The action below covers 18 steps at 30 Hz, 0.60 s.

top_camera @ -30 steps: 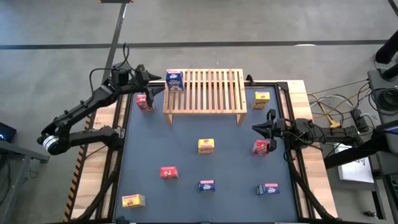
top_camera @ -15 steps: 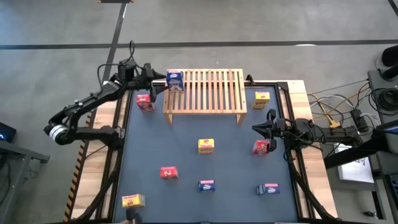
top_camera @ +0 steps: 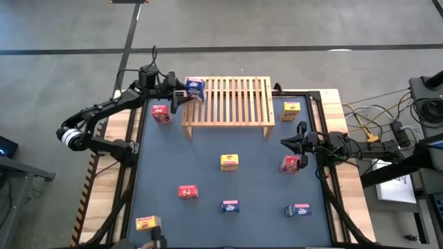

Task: Stack cereal on shelf
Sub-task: Put the top blue cereal box on the shelf

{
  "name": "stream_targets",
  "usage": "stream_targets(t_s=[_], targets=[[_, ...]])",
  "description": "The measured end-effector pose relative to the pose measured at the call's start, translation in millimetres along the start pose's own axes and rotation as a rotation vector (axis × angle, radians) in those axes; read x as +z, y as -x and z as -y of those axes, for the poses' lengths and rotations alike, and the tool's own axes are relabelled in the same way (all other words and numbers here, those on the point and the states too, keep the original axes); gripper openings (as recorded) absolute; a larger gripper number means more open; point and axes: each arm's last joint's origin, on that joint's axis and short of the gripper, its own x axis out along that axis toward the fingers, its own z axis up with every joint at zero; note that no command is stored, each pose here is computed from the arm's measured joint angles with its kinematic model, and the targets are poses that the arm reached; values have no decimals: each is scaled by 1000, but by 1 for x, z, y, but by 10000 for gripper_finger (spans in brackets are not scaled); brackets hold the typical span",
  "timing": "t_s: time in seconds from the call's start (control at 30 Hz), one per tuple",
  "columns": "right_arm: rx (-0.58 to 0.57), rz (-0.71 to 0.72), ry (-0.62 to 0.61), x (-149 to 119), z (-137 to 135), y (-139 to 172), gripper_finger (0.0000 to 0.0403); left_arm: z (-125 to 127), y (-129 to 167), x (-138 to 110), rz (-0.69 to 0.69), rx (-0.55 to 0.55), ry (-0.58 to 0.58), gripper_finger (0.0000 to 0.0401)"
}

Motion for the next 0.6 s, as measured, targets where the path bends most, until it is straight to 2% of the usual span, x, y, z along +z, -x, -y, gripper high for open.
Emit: stream_targets(t_s=[0.27,0.6], targets=[[0,0,0,0,0,0,22,0,1,1,10,-3,-26,162],[0,0,0,0,0,0,22,-8,8,10,82,58,-75,159]])
